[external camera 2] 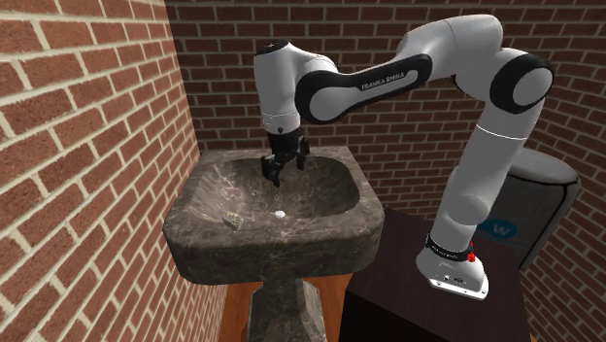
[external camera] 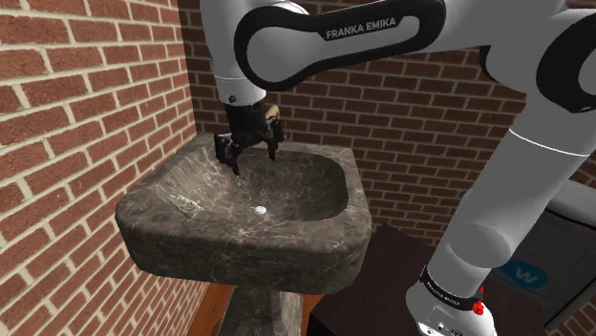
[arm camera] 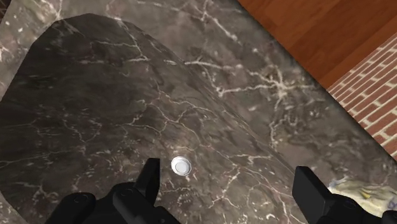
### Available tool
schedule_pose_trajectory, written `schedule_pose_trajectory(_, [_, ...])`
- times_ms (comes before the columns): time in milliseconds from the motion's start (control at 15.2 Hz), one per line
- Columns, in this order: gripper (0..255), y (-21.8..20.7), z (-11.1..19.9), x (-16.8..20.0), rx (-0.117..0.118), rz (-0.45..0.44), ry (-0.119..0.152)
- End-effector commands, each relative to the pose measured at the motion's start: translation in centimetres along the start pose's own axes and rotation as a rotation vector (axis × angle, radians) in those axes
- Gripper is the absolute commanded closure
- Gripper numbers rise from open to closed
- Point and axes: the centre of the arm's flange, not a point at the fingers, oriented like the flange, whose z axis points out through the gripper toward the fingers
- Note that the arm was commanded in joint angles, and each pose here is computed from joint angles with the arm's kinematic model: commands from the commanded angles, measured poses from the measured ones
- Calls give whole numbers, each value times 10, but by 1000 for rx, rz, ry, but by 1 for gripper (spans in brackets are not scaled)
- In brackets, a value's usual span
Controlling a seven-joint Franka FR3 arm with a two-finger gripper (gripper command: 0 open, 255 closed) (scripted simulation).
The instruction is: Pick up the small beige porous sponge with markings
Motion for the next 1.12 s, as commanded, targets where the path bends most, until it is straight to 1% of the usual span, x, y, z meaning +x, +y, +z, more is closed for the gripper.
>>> schedule_pose_trajectory(0, [0,-26,6,10,-7,35,-13])
schedule_pose_trajectory(792, [0,-171,46,87,-56,218,-89])
schedule_pose_trajectory(858, [0,-172,46,88,-56,219,-89])
schedule_pose_trajectory(1056, [0,-174,62,87,-56,219,-89])
